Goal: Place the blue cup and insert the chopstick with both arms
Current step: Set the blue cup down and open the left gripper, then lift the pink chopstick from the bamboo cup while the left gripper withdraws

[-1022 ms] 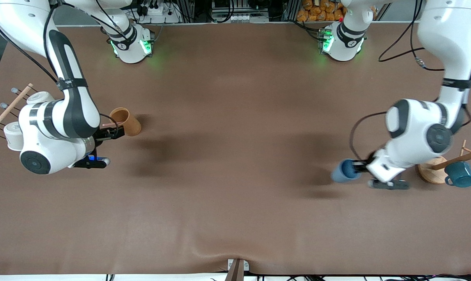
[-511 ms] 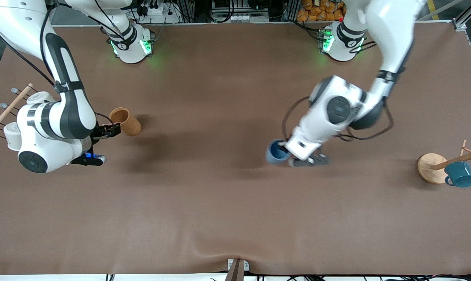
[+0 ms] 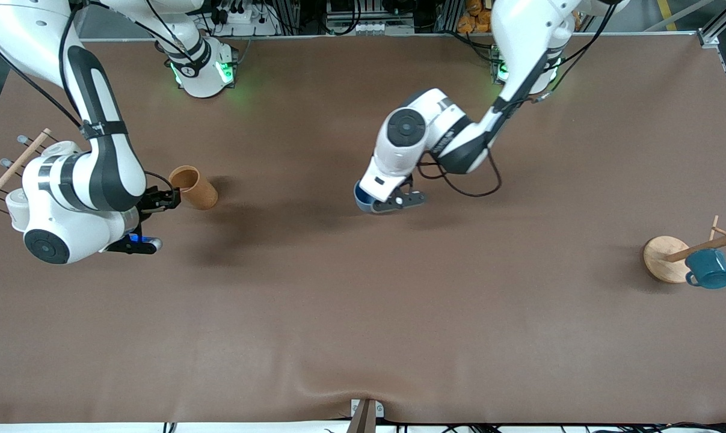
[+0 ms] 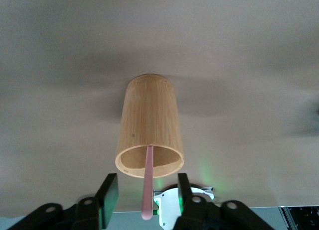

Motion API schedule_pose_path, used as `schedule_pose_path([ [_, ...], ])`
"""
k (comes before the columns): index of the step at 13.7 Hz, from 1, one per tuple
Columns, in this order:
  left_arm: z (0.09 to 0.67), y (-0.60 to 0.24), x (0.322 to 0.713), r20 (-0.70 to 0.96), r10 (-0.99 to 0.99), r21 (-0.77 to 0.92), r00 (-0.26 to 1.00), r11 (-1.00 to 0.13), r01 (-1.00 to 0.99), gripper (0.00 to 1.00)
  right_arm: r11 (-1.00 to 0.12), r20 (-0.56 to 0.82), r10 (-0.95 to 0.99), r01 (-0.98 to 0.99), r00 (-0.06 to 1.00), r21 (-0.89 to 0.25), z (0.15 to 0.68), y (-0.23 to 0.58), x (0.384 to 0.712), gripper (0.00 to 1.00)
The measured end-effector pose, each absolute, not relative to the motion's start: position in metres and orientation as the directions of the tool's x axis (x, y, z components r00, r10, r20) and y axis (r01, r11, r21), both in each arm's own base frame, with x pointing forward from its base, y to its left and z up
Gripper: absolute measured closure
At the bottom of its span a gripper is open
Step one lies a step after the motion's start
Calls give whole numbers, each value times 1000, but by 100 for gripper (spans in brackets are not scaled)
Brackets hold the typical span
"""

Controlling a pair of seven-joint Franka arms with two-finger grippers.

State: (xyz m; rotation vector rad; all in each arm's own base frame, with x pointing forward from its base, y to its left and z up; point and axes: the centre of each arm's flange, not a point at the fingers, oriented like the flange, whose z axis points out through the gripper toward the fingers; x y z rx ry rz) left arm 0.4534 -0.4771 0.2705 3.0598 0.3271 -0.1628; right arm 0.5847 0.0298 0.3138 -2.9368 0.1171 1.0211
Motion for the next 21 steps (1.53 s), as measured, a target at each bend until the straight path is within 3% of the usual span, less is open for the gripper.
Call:
schedule_pose_path([
  [1, 265, -477, 453, -105, 217, 35, 971, -974, 222, 95, -997, -619, -61, -81, 783, -4, 313, 30, 585, 45],
  [2, 264, -476, 456, -102, 228, 33, 968, -972, 232, 88, -997, -616, -62, -81, 785, -4, 313, 30, 585, 45],
  [6, 308, -475, 481, -60, 257, 71, 964, -963, 261, 45, -997, -611, -63, -83, 789, -4, 312, 30, 586, 49],
  [9, 406, -438, 519, -21, 330, 29, 944, -943, 331, 11, -997, -610, -64, -83, 790, -4, 312, 30, 586, 85],
  [10, 446, -411, 536, -2, 375, 22, 927, -927, 375, 1, -996, -610, -64, -84, 790, -3, 312, 30, 586, 91],
  [14, 552, -283, 584, 90, 524, 64, 847, -852, 520, 0, -996, -612, -65, -84, 788, -3, 312, 29, 586, 91],
  [21, 597, -140, 602, 116, 402, -8, 908, -914, 405, 0, -997, -616, -54, -75, 786, -8, 371, 30, 584, 91],
])
